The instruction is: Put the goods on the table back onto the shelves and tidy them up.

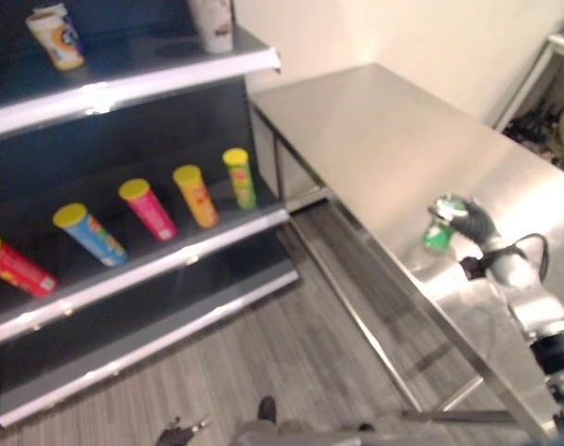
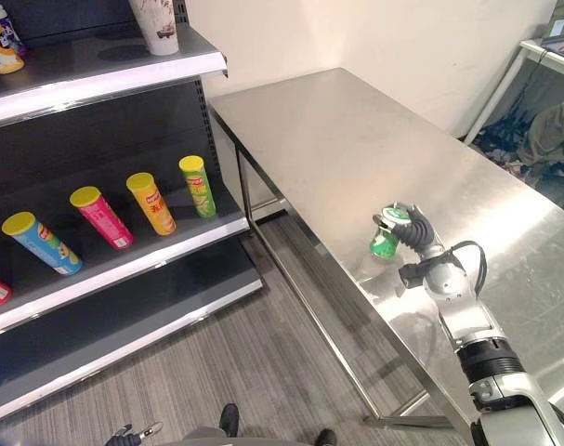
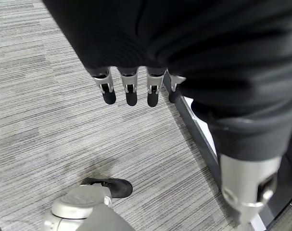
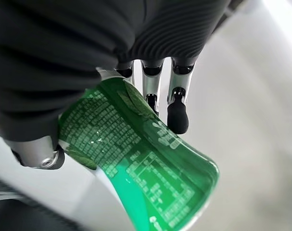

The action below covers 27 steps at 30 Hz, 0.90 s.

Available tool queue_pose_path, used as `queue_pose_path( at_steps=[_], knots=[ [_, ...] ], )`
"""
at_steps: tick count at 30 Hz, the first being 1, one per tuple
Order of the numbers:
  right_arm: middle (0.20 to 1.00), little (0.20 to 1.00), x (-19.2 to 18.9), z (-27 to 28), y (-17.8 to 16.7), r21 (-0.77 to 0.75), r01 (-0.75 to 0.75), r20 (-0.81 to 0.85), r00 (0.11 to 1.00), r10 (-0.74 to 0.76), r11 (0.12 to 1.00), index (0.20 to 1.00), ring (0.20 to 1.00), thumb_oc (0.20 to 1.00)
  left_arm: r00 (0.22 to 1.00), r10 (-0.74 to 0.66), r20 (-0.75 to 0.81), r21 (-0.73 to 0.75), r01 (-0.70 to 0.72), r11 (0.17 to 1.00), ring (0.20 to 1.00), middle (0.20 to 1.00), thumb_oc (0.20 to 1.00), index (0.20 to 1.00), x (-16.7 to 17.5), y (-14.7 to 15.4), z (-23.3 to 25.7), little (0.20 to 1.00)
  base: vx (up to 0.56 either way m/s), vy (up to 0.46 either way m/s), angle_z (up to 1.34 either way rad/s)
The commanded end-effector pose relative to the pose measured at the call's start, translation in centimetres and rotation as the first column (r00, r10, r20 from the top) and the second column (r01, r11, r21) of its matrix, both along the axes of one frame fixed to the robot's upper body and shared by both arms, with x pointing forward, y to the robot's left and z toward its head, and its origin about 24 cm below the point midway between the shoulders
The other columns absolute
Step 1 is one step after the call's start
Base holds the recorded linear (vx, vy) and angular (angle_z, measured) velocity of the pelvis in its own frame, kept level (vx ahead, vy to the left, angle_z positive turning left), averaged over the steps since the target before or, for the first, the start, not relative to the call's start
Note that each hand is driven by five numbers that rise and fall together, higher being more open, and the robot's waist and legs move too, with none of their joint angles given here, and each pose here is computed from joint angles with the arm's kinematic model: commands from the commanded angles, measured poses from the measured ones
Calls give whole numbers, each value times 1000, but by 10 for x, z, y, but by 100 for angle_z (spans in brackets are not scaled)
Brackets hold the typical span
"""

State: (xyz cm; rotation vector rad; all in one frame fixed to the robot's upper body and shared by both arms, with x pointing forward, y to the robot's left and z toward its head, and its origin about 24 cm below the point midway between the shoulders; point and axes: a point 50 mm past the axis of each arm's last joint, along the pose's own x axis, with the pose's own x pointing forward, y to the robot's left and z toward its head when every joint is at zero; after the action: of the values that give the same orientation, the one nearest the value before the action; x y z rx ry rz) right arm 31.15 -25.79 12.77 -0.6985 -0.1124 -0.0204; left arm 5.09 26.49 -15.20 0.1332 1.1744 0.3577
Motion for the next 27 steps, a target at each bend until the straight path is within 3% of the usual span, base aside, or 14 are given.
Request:
queue_pose_path(
  at_steps=[1,2,3,8,13,17,20,27],
  knots=[
    [200,200,-4,77,13,-82,-92,323,940,114,992,200,200,200,999,5,34,28,-6,1000,1000,1000,1000,1000,14,3,2,1000,0,0,0],
    [200,200,-4,77,13,-82,-92,323,940,113,992,200,200,200,999,5,34,28,-6,1000,1000,1000,1000,1000,14,3,2,1000,0,0,0],
    [200,200,-12,99,27,-105,-159,417,889,189,982,200,200,200,999,1,43,32,-2,999,1000,1000,1000,1000,16,2,3,1000,9,-36,2],
    [200,200,-24,138,71,-124,-368,559,742,371,922,200,200,200,998,-2,59,22,0,1000,1000,1000,1000,1000,20,-1,3,1000,-2,-46,2],
    [200,200,-25,160,98,-183,-472,580,657,483,862,200,200,200,997,-1,75,9,0,1000,1000,1000,1000,1000,22,-4,3,1000,-10,-55,9],
    [200,200,-27,201,125,-319,-503,604,545,581,804,200,200,200,996,15,92,0,-15,1000,1000,1000,1000,1000,26,-2,4,1000,-101,-30,49],
    [200,200,-24,217,132,-363,-475,608,531,590,801,200,200,200,997,22,69,-7,-22,1000,1000,1000,1000,1000,22,-4,1,1000,-37,76,116],
    [200,200,-11,225,123,-364,-387,607,591,531,847,200,200,200,1000,4,-16,-8,-4,1000,1000,1000,1000,1000,6,-3,-3,1000,45,206,73]
  ],
)
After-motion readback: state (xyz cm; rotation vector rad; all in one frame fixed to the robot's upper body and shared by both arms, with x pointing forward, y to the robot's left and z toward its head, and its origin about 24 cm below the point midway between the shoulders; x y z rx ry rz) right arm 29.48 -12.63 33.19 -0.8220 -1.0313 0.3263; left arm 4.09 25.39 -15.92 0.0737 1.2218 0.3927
